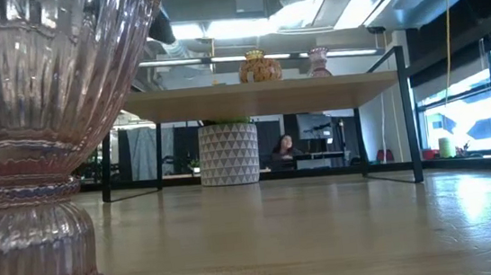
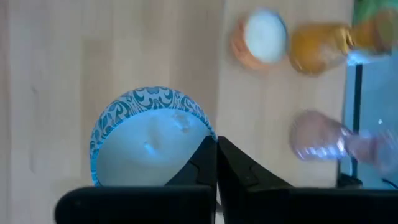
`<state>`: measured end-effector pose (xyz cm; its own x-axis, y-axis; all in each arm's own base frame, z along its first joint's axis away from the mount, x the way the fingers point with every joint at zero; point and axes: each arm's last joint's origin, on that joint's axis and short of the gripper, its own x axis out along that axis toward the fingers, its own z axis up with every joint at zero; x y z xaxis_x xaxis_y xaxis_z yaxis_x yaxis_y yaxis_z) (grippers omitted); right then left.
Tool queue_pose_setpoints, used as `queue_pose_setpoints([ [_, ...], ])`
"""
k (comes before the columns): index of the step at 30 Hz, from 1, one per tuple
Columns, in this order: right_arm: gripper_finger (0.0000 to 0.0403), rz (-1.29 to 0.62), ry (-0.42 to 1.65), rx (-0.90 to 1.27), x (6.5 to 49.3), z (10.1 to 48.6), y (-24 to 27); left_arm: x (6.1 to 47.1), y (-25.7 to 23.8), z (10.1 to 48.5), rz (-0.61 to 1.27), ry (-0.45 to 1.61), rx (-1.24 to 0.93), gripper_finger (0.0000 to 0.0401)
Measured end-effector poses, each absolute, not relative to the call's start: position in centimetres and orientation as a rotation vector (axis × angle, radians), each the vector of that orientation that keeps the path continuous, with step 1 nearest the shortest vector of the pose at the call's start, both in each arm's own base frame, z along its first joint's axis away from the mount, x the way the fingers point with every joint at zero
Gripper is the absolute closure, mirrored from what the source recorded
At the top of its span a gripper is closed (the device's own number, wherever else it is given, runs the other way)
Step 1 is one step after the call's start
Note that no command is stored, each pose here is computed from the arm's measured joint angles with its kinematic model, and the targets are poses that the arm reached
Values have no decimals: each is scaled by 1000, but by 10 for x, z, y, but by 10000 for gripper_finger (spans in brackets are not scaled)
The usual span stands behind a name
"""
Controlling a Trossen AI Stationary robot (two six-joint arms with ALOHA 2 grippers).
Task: Pick & Place candle stick holders
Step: Put the right blue candle on the shelf aligned with the violet candle holder
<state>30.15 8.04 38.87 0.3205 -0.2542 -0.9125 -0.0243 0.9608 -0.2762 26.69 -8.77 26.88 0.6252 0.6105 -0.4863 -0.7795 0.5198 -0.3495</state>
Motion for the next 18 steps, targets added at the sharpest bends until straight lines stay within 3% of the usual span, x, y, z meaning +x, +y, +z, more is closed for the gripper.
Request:
queue_pose_setpoints([
  [9, 403, -154, 1222, -191, 231, 371, 23, 287, -50, 276, 894, 252, -633, 399],
  [18, 403, -145, 1298, -205, 238, 345, -18, 292, -27, 277, 949, 231, -676, 399],
])
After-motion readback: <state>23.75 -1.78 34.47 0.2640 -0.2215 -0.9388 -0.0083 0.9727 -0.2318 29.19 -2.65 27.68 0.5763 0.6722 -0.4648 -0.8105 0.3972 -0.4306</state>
